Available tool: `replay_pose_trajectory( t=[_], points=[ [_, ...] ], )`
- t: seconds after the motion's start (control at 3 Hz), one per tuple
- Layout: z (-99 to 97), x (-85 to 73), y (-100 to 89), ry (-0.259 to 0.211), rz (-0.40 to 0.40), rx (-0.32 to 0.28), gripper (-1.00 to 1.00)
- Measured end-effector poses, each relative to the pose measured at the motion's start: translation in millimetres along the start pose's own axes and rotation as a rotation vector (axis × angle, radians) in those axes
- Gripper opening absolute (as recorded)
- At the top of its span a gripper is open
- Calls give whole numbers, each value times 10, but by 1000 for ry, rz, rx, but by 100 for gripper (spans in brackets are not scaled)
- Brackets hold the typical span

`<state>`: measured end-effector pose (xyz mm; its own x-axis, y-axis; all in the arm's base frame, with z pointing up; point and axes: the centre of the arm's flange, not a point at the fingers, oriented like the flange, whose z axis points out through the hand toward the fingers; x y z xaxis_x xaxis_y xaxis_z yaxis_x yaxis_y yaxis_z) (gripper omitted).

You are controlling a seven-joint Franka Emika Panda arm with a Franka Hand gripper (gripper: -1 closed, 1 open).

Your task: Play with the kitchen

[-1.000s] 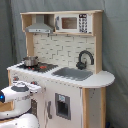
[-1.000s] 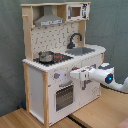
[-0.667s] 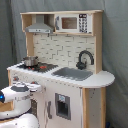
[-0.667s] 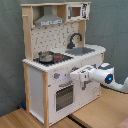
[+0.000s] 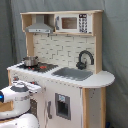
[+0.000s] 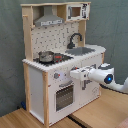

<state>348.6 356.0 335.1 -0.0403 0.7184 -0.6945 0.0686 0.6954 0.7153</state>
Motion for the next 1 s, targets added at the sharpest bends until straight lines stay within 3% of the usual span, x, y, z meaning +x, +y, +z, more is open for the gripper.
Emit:
replay_pose_trajectory(
  t=[0.33, 1.0],
  points=[
    [-4, -14, -11, -4, 11, 3, 100],
    [-336, 249, 68, -24, 22, 22, 100]
  ],
)
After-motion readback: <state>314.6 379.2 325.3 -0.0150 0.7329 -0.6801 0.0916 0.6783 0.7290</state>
